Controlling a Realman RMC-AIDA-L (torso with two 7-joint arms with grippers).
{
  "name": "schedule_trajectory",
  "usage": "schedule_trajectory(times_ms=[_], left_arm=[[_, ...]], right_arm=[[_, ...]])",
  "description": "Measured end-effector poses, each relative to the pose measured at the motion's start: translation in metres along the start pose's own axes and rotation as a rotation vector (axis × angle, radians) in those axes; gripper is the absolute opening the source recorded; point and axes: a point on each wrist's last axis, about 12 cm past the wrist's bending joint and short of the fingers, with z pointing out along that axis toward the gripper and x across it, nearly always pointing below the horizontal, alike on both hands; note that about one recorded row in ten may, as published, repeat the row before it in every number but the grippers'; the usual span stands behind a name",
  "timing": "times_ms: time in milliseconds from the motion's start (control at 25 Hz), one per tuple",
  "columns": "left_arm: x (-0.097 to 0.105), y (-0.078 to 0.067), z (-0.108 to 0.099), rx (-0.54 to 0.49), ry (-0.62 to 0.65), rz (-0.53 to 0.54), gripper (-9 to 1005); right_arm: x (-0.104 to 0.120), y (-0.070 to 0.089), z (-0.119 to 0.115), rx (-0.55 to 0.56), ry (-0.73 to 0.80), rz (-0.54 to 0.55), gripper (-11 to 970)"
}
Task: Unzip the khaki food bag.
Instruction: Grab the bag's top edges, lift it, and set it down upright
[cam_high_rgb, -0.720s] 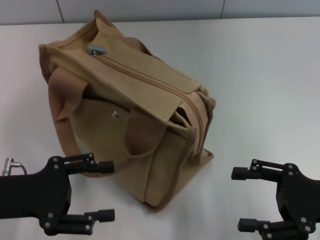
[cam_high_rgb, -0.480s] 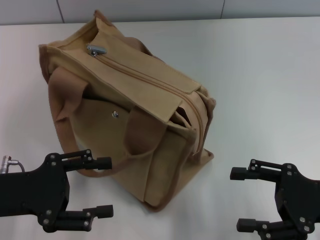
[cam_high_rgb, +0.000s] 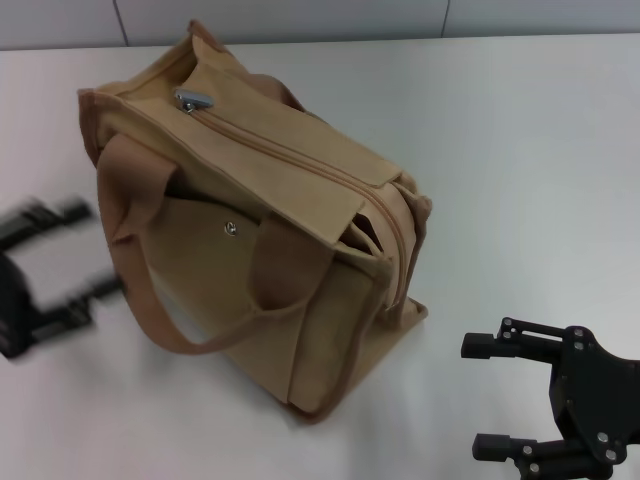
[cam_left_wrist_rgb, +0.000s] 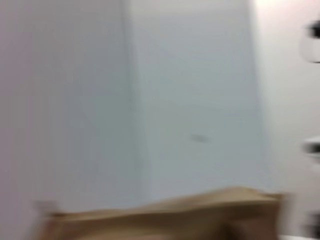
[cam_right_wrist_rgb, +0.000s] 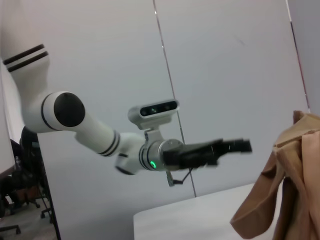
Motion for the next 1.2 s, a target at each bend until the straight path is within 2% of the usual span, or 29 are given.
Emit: schedule_trajectory(times_ms=[40, 120, 160, 200, 280, 560, 640, 840, 1040, 1200], left_arm=[[0.0, 0.004, -0.01, -0.1, -0.011, 0.008, 776], [0.002, 0.009, -0.02, -0.223, -0.006, 0.007, 776], [0.002, 0.009, -0.02, -0.223, -0.006, 0.007, 776], [0.008, 0.016, -0.025, -0.316, 0.031, 0.003, 776], [0.013, 0.021, -0.022, -0.349, 0.068, -0.003, 775], [0.026, 0.039, 0.011, -0.295, 0.193, -0.003, 774], [0.026, 0.041, 0.027, -0.239, 0.204, 0.007, 774], [0.02, 0.041, 0.046, -0.159, 0.166, 0.023, 773], [0.018, 0.044, 0.059, -0.133, 0.163, 0.038, 728], [0.018, 0.041, 0.07, -0.083, 0.16, 0.045, 691]], right_arm=[[0.0, 0.0, 0.0, 0.003, 0.001, 0.001, 840], [0.001, 0.0, -0.001, 0.003, 0.001, 0.001, 840], [0.001, 0.0, -0.001, 0.004, 0.001, 0.002, 840], [0.001, 0.0, -0.001, 0.004, 0.001, 0.001, 840], [0.0, 0.0, -0.001, 0.003, 0.002, 0.001, 840], [0.0, 0.0, 0.0, -0.005, 0.006, 0.0, 840], [0.0, -0.001, 0.0, -0.005, 0.007, 0.0, 840], [0.0, 0.0, 0.0, -0.006, 0.008, 0.001, 840], [0.0, -0.001, 0.001, -0.01, 0.008, -0.001, 840], [-0.001, -0.001, 0.001, -0.008, 0.008, -0.002, 840]])
